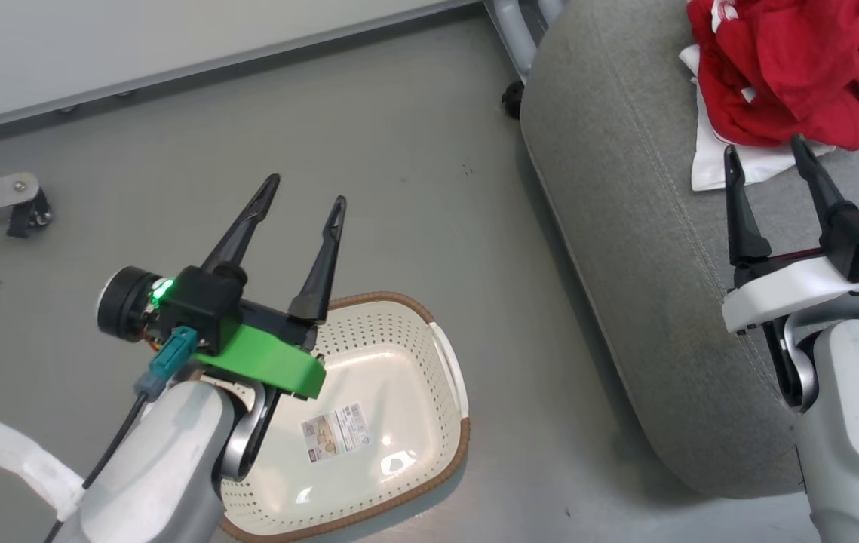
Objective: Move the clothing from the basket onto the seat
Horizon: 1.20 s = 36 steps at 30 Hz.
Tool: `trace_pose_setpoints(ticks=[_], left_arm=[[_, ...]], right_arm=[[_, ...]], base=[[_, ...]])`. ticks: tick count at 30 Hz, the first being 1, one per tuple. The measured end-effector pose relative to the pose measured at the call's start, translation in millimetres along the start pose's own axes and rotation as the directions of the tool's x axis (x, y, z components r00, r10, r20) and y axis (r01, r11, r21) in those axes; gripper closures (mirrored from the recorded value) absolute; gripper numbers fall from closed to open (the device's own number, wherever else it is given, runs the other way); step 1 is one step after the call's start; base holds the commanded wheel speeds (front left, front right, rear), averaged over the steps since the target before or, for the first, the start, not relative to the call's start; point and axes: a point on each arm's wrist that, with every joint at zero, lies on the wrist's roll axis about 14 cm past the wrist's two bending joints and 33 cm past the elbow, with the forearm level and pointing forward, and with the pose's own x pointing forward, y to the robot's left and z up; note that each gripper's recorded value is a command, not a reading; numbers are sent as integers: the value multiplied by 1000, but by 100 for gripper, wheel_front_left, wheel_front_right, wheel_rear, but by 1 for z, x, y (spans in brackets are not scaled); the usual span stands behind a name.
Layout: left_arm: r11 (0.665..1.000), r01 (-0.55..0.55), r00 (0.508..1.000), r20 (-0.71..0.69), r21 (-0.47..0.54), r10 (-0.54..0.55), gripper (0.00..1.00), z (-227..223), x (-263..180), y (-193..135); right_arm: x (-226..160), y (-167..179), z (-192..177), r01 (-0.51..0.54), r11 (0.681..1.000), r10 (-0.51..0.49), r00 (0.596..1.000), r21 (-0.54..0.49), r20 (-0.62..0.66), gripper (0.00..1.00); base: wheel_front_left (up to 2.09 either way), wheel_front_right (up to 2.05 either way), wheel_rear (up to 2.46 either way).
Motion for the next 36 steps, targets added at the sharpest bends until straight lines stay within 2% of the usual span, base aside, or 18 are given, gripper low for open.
trace_pose_setpoints(ticks=[3,8,16,25,36], left_arm=[[995,-96,995,8,9,96,0,8,-19,23],[968,-252,967,31,9,252,0,22,-54,59],[909,-416,908,65,9,414,0,37,-108,87],[853,-522,851,85,19,519,0,43,-162,96],[836,-549,833,82,7,547,0,40,-193,91]], right_arm=[[-1,20,8,-45,999,45,999,26,22,0],[-1,56,22,-129,990,125,990,65,61,0],[-11,90,45,-204,973,192,974,106,120,0],[-46,97,46,-208,967,191,974,148,123,0],[-79,98,36,-207,964,194,977,169,92,0]], base=[[0,0,0],[0,0,0],[0,0,0],[0,0,0],[0,0,0]])
